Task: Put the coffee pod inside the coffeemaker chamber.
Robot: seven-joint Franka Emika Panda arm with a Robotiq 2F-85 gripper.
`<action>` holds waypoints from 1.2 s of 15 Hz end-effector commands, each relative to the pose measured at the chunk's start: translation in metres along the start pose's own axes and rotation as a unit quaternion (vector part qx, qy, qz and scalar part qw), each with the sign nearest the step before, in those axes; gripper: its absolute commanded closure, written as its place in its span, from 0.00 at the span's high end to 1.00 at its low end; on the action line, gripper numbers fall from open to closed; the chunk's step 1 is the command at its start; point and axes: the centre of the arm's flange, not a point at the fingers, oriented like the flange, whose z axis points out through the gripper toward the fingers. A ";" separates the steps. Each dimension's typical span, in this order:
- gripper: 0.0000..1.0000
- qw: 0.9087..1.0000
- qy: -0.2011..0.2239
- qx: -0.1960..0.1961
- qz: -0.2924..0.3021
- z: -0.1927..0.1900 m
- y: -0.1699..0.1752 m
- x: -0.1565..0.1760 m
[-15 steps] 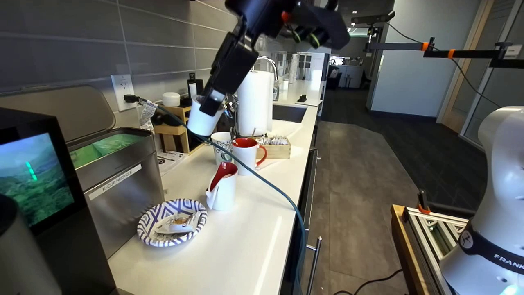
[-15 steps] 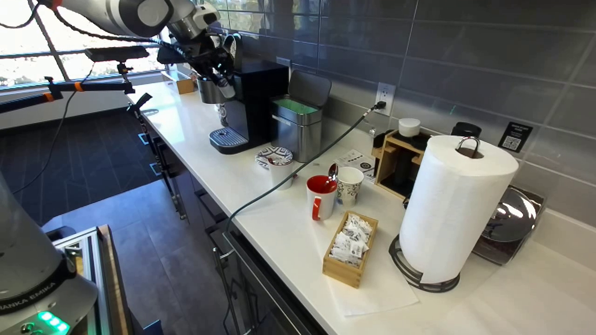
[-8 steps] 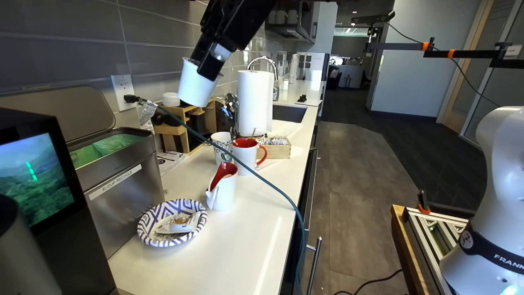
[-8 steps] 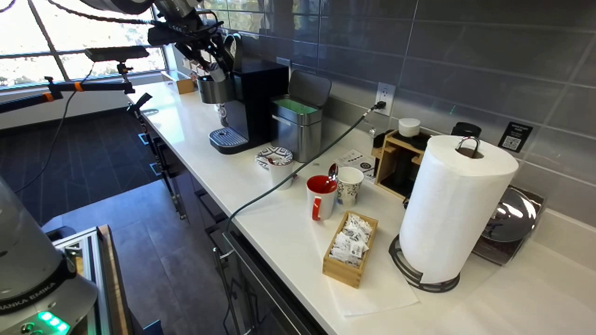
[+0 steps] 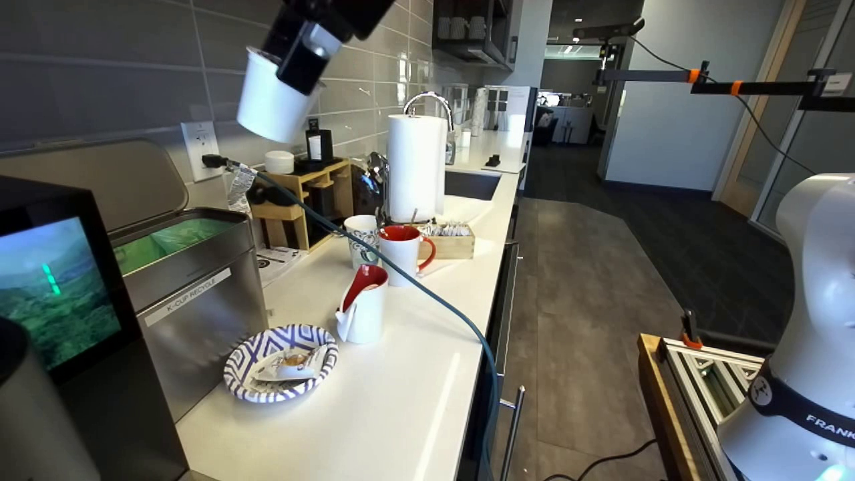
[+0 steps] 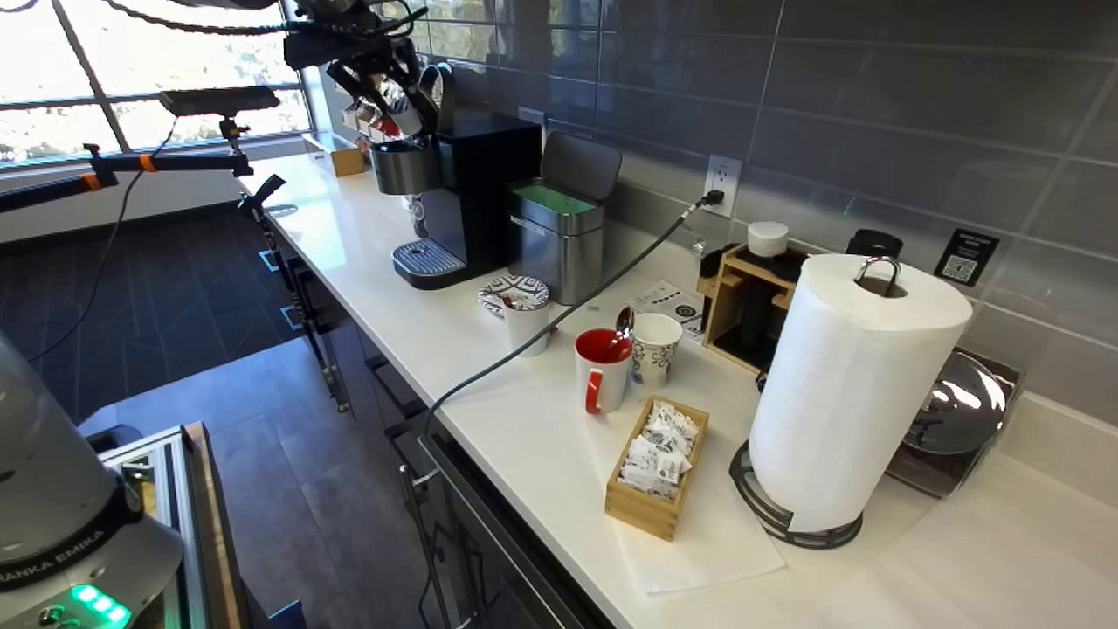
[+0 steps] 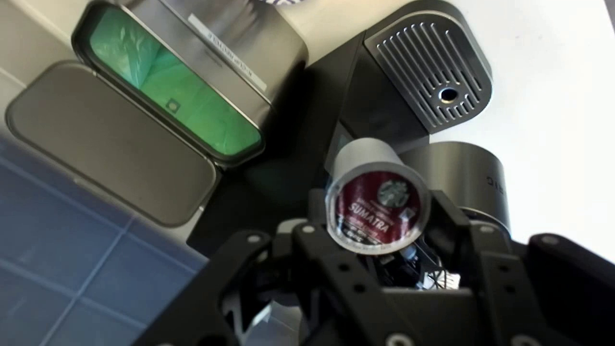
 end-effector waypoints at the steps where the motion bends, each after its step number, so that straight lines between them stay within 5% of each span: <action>1: 0.29 0.995 0.010 0.024 -0.097 -0.001 0.001 0.064; 7: 0.29 0.969 0.008 0.102 -0.226 0.021 -0.027 0.151; 11: 0.29 0.957 -0.009 0.136 -0.256 0.036 -0.041 0.181; 12: 0.54 0.964 0.000 0.121 -0.238 0.031 -0.050 0.151; 16: 0.54 0.961 0.003 0.130 -0.242 0.039 -0.047 0.164; 17: 0.29 0.963 -0.010 0.129 -0.234 0.037 -0.051 0.161; 18: 0.29 0.966 -0.034 0.128 -0.222 0.033 -0.057 0.156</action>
